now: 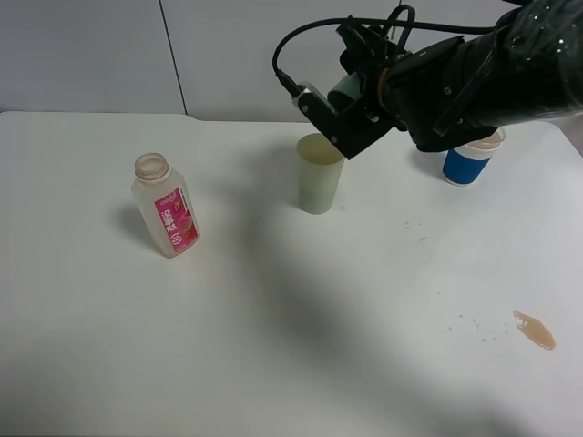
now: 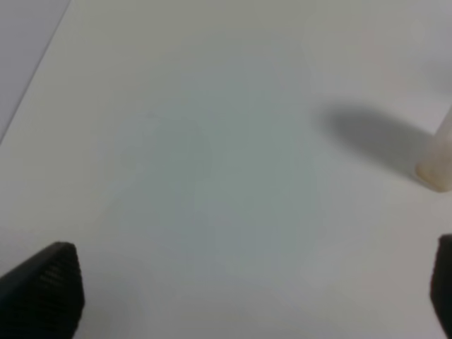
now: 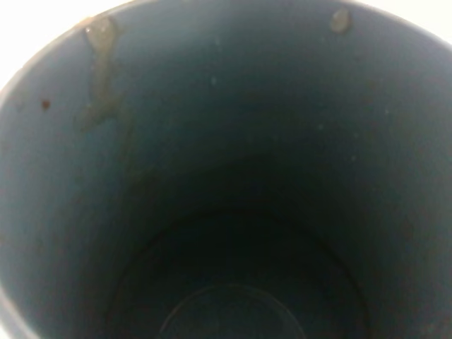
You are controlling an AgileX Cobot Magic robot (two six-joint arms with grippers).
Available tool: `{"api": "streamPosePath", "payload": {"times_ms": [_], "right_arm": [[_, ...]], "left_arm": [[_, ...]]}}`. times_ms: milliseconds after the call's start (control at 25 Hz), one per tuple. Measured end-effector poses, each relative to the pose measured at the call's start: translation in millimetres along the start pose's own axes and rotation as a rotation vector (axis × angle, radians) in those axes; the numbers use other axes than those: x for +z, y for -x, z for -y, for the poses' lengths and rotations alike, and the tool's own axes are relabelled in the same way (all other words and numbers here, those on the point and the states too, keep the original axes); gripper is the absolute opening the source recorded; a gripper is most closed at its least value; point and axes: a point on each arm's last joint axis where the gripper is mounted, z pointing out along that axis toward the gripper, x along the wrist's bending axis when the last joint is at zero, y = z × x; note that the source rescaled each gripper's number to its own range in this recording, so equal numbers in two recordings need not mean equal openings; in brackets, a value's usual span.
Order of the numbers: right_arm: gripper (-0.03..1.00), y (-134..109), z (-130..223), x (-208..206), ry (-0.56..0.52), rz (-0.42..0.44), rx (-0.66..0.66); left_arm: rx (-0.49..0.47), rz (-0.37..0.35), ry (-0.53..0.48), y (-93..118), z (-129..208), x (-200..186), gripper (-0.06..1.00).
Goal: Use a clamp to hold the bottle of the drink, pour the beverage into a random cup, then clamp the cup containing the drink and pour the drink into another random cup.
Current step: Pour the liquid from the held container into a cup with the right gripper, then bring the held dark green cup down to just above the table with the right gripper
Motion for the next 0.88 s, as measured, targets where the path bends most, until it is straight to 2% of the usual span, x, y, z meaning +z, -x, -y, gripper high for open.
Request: {"api": "streamPosePath", "payload": {"times_ms": [120,240,320,520,640,720,880], "right_arm": [[0.02,0,0,0,0.000,0.000,0.004],[0.02,0,0,0,0.000,0.000,0.164],[0.02,0,0,0,0.000,0.000,0.359],[0.02,0,0,0,-0.001,-0.005,1.023],[0.02,-2,0,-1,-0.011,-0.030,1.355],[0.02,-3,1,-3,-0.021,-0.048,1.520],[0.02,-2,9,-12,-0.035,-0.083,1.707]], "left_arm": [[0.000,0.000,0.000,0,0,0,1.00],[0.000,0.000,0.000,0,0,0,1.00],[0.000,0.000,0.000,0,0,0,1.00],[0.000,0.000,0.000,0,0,0,1.00],[0.000,0.000,0.000,0,0,0,1.00],[0.000,0.000,0.000,0,0,0,1.00],[0.000,0.000,0.000,0,0,0,1.00]]}}
